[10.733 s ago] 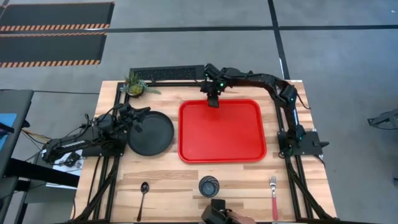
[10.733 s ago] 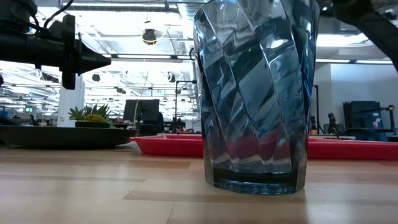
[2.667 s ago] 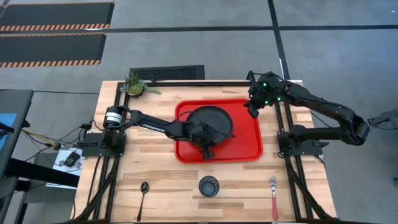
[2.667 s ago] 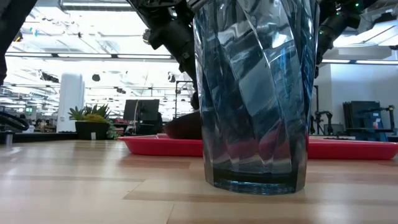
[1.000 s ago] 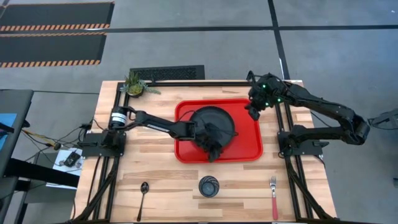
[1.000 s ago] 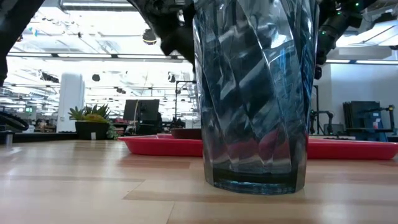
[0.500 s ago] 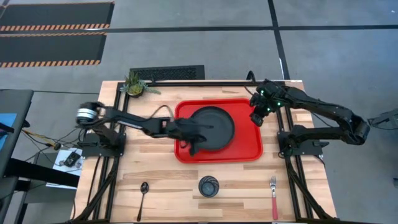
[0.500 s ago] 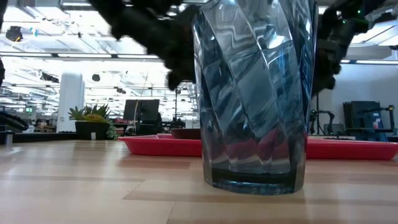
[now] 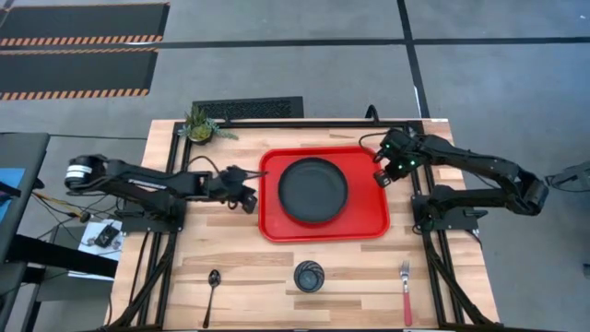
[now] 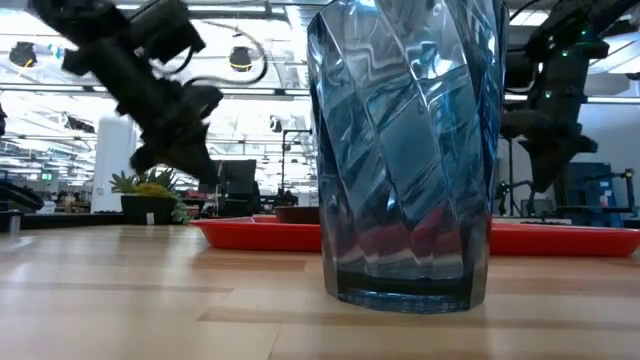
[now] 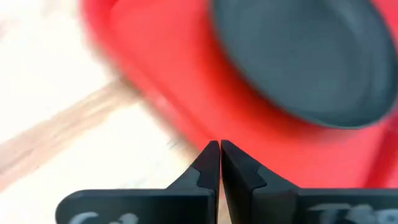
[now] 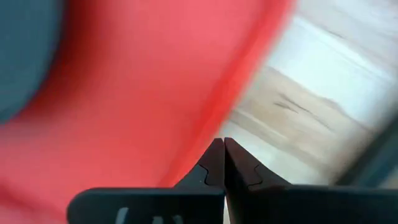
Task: Pick and place plate/cup/fork/spoon on tray
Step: Adjust the red serving tray on the table
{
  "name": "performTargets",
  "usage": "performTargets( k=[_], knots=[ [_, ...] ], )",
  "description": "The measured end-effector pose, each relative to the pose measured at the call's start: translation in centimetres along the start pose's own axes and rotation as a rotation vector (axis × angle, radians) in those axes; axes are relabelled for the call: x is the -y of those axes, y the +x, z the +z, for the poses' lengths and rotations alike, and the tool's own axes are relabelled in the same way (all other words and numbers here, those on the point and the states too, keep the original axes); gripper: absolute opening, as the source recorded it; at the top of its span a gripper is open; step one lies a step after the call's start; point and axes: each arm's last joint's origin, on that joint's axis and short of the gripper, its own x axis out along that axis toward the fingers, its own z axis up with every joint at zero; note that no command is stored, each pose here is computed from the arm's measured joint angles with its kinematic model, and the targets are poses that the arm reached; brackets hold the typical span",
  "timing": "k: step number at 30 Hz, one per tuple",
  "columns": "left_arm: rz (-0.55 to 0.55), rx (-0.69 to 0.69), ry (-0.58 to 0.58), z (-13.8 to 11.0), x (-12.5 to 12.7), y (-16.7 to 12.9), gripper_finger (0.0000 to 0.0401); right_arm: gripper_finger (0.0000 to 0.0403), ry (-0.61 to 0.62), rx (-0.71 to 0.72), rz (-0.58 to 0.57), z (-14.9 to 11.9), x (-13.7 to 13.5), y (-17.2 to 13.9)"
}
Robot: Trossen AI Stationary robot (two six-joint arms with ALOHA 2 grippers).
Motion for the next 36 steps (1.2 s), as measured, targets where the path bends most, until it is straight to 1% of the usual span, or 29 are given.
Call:
performTargets(
  k=[2,5,9,12,14,16,18,22,25,30,36],
  knots=[
    [0.023,-0.013,-0.045,-0.8,-0.8,0.3,0.0,0.0011,0.044,-0.015,-0.029,-0.1,0.4,0.5],
    [0.051,-0.029,-0.065,-1.5,-1.5,0.6,0.0,0.0007,0.111,-0.038,-0.042,-0.1,1.0,1.7],
    [0.072,-0.038,-0.08,-1.8,-1.6,1.1,0.0,0.0006,0.189,-0.075,-0.067,0.1,1.4,3.1],
    [0.091,-0.045,-0.12,-1.9,-1.8,1.5,0.0,0.0008,0.219,-0.092,-0.082,0.5,1.5,3.8],
    [0.11,-0.051,-0.149,-1.9,-2.0,1.8,0.0,0.0008,0.219,-0.101,-0.112,0.6,1.5,4.2],
    [0.107,-0.05,-0.167,-1.9,-2.0,2.3,0.0,0.0007,0.222,-0.109,-0.141,0.7,1.4,4.6],
    [0.116,-0.053,-0.178,-2.0,-2.1,2.8,0.0,0.0007,0.223,-0.11,-0.141,0.8,1.1,5.0],
    [0.16,-0.081,-0.194,-2.5,-2.4,3.2,0.0,0.0007,0.202,-0.127,-0.111,0.9,0.6,5.5],
    [0.172,-0.083,-0.206,-2.6,-2.5,3.3,0.0,0.0006,0.188,-0.144,-0.103,0.7,0.1,5.7],
    [0.168,-0.087,-0.199,-2.6,-2.5,3.3,0.0,0.0006,0.164,-0.13,-0.069,0.6,-0.8,5.7],
    [0.165,-0.092,-0.197,-2.6,-2.5,3.2,0.0,0.0006,0.13,-0.124,0.003,0.5,-2.0,5.8]
  ],
)
